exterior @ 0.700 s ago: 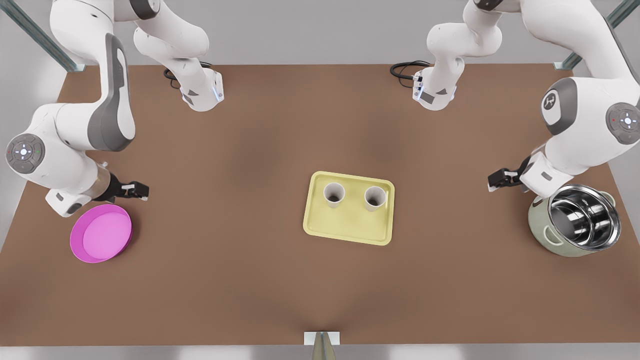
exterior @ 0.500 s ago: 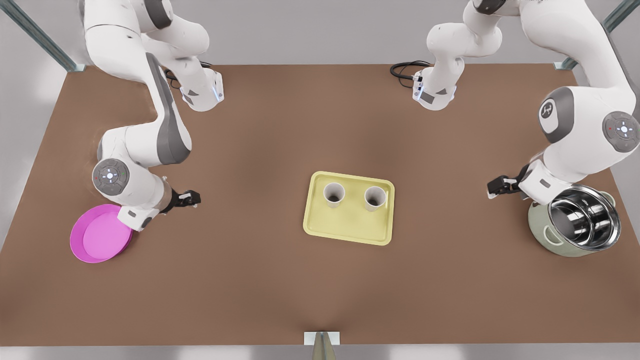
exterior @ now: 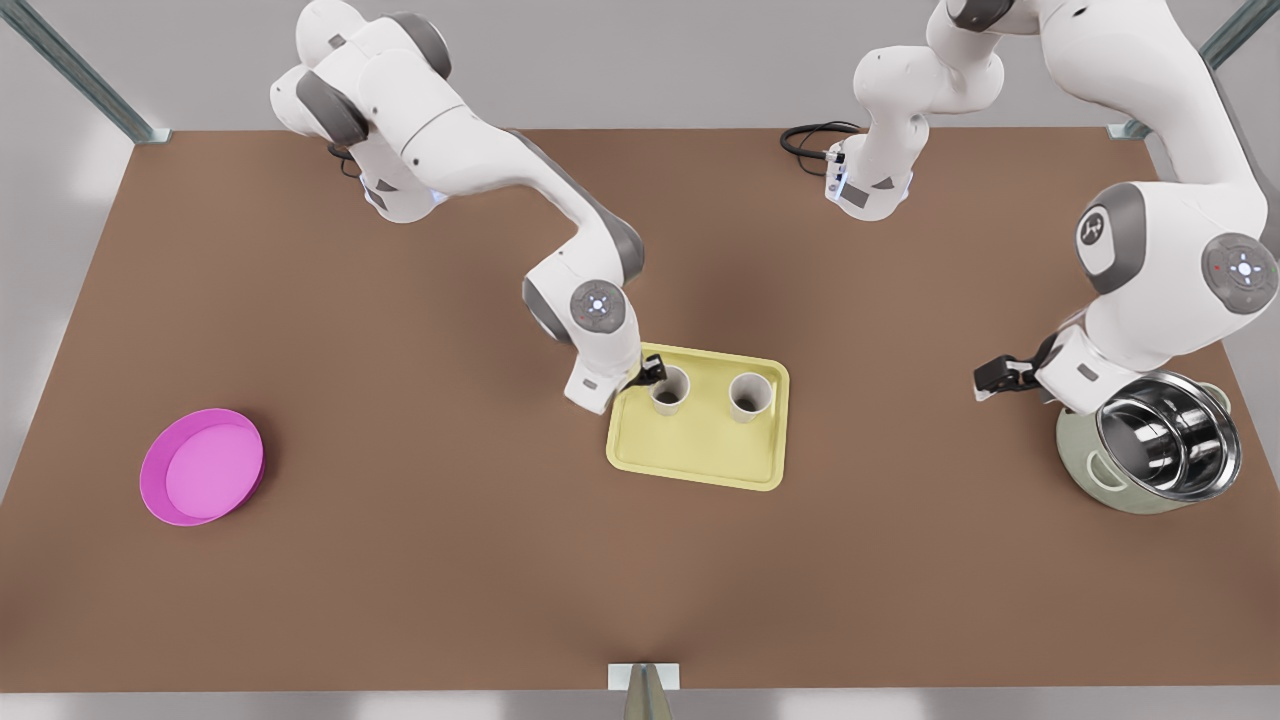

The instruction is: Use the left arm to pick up the white IKEA cup from the tray and place it on the middle-left position; use the right arm to pick up the white IKEA cup from the tray and place it on the middle-right position

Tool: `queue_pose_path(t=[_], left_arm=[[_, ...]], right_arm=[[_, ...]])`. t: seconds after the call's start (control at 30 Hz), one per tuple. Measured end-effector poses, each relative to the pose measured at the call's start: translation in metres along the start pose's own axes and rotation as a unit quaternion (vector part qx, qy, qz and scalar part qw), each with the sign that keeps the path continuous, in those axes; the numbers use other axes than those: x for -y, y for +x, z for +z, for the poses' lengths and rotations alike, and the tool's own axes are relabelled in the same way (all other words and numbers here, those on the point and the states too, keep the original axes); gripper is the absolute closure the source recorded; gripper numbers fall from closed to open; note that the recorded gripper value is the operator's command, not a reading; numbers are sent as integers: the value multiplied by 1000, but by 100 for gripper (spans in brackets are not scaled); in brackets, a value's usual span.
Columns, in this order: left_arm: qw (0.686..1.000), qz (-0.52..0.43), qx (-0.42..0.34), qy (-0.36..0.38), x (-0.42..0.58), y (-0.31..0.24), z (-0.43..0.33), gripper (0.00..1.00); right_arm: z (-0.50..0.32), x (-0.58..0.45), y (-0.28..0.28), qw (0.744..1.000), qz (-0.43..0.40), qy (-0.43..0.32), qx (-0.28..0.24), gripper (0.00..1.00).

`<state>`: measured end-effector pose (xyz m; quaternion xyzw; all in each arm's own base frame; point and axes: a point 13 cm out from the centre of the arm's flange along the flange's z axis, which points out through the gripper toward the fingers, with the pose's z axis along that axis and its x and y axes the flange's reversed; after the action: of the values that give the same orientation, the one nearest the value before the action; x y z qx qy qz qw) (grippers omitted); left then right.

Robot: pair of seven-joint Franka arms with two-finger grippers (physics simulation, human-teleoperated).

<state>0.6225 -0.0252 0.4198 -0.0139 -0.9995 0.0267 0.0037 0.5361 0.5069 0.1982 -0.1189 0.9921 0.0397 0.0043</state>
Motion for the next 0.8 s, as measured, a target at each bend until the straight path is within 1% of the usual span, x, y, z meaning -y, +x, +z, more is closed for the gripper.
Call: queue_pose_path(t=[0.1,0.37,0.77,0.8], left_arm=[[1000,0,-5,-4,-4,2,4,0],[1000,0,-15,-7,-10,7,8,0],[1000,3,-19,-11,-11,9,10,0],[1000,3,-20,-11,-12,9,10,0]], right_arm=[[7,-6,5,1000,31,0,-1,0],[53,-18,25,996,86,11,-23,0],[96,-25,42,990,132,20,-43,0],[99,-25,42,990,135,19,-43,8]])
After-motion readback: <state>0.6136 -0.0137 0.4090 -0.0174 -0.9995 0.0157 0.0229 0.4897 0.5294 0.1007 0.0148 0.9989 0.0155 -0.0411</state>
